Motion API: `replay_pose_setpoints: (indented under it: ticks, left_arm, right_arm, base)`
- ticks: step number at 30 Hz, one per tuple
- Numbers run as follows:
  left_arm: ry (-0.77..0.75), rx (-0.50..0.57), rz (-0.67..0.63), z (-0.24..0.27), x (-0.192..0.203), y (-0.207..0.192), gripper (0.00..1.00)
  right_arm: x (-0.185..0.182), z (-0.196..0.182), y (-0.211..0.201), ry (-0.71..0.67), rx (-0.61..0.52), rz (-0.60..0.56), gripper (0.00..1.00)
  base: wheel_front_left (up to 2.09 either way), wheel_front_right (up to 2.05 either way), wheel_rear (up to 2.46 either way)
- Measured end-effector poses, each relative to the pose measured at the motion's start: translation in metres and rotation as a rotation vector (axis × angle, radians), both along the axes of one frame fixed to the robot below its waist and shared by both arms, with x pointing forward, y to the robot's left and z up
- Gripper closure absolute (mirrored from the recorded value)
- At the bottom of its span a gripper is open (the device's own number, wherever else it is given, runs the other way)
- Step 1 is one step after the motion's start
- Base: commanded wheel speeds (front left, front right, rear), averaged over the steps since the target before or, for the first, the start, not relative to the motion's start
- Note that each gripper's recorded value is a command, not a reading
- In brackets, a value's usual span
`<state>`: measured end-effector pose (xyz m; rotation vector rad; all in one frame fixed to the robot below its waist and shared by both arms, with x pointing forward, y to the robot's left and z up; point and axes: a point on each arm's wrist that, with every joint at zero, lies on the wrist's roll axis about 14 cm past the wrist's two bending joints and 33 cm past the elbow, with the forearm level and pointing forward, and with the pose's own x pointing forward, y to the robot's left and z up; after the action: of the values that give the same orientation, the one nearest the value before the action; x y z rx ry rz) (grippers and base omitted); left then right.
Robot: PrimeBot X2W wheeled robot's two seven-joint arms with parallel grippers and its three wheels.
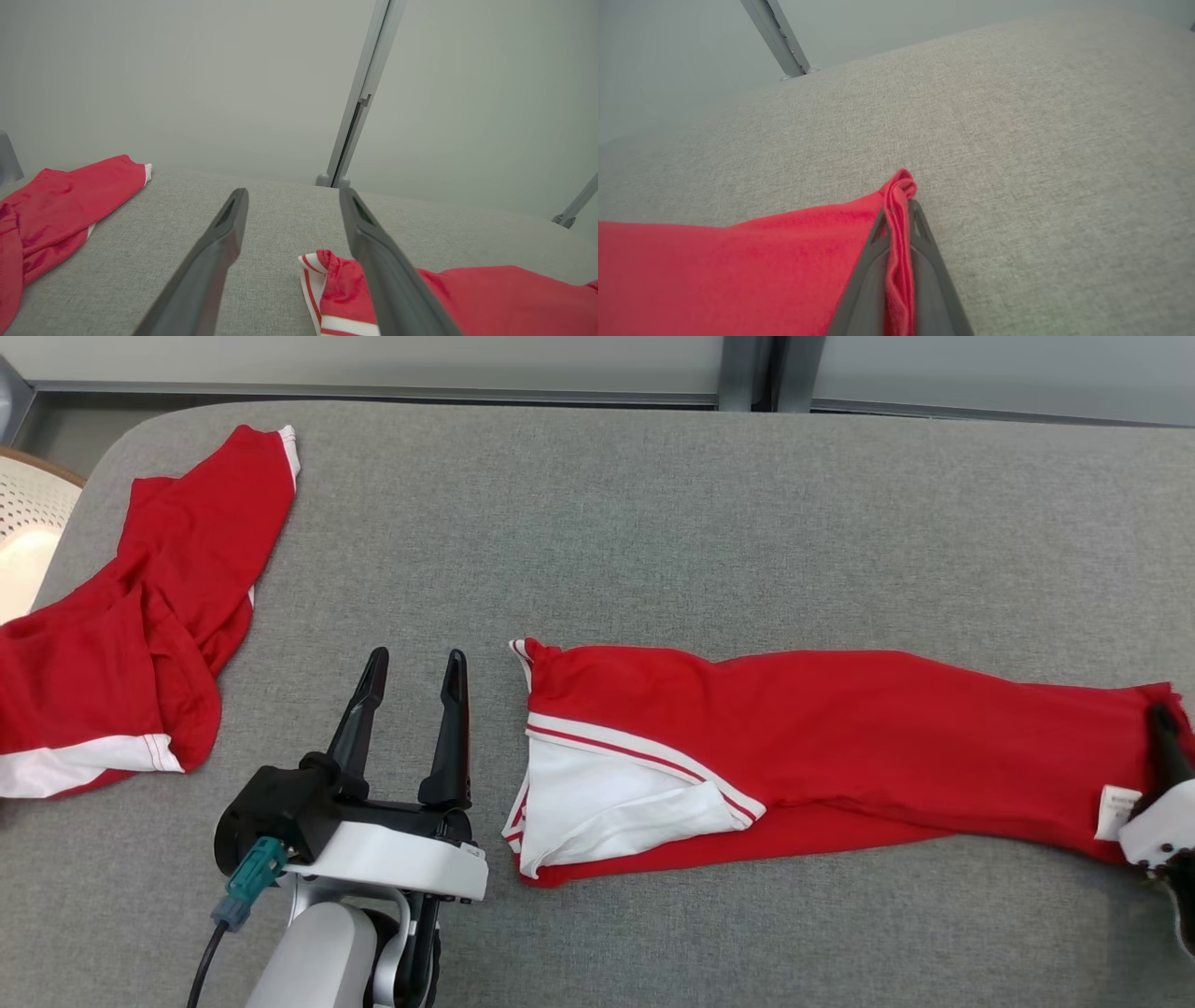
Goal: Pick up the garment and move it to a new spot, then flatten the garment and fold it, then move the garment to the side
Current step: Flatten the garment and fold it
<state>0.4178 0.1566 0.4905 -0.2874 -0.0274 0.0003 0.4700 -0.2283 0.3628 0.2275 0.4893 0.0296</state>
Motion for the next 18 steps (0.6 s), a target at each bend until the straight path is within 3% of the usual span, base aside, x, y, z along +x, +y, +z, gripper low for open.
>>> replay_pose_setpoints:
  ticks: [13, 18]
  left_arm:
    - [-0.005, -0.002, -0.018, 0.003, -0.003, -0.006, 0.0]
    - [-0.005, 0.0, -0.015, 0.003, -0.005, -0.005, 0.0]
  right_arm:
    - [0.008, 0.025, -0.07, -0.057, -0.256, 0.003, 1.0]
    - [0.013, 0.038, -0.101, -0.067, -0.322, -0.048, 1.0]
  base:
    - [0.0, 0.0, 0.0]
    - [0.0, 0.0, 0.0]
